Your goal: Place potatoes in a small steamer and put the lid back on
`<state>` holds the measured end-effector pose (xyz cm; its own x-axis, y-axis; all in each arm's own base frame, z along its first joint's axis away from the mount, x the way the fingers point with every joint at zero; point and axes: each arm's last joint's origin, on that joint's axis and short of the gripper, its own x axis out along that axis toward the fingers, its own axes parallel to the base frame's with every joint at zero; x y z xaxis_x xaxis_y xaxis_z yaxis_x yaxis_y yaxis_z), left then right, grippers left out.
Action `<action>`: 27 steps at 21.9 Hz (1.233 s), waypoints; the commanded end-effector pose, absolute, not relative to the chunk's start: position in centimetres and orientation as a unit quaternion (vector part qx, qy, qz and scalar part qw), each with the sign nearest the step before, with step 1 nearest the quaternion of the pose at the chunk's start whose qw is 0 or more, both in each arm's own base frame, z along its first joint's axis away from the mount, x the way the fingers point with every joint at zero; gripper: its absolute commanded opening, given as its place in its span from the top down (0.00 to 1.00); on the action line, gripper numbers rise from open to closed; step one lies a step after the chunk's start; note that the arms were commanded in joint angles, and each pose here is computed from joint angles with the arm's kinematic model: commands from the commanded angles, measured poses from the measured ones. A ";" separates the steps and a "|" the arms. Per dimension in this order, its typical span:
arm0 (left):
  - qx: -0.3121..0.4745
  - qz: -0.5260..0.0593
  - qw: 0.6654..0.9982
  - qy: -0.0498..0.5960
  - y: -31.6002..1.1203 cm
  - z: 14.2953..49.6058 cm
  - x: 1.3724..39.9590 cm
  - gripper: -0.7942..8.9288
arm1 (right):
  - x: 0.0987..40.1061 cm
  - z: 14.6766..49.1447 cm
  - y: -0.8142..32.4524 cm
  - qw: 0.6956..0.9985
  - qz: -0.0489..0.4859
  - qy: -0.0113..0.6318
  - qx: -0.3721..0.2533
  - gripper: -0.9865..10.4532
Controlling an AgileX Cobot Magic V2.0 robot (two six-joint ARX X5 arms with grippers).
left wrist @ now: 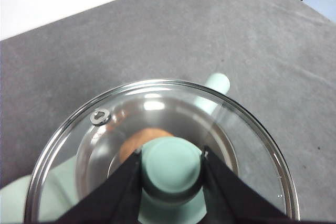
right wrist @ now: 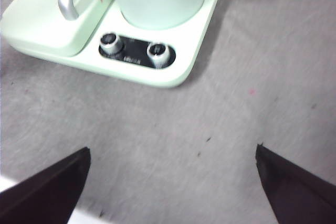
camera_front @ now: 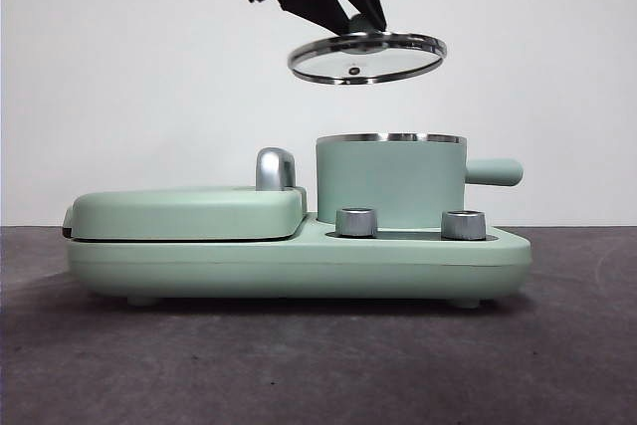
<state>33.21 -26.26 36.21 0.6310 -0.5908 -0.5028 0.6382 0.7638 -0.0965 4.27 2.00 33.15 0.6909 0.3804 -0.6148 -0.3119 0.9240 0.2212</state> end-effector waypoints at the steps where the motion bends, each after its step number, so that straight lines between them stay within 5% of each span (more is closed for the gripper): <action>1: 0.049 -0.347 0.904 0.243 -27.7 36.6 34.4 0.89 | 4.0 32.7 2.0 0.917 0.189 0.343 0.073 0.49; 10: 0.088 -0.343 0.899 0.256 -30.1 32.4 37.3 0.89 | 4.6 33.0 2.2 0.930 0.198 0.298 0.081 0.49; 27: 0.095 -0.351 0.893 0.264 -30.8 31.9 36.9 0.89 | 4.6 33.0 2.2 0.930 0.198 0.298 0.081 0.49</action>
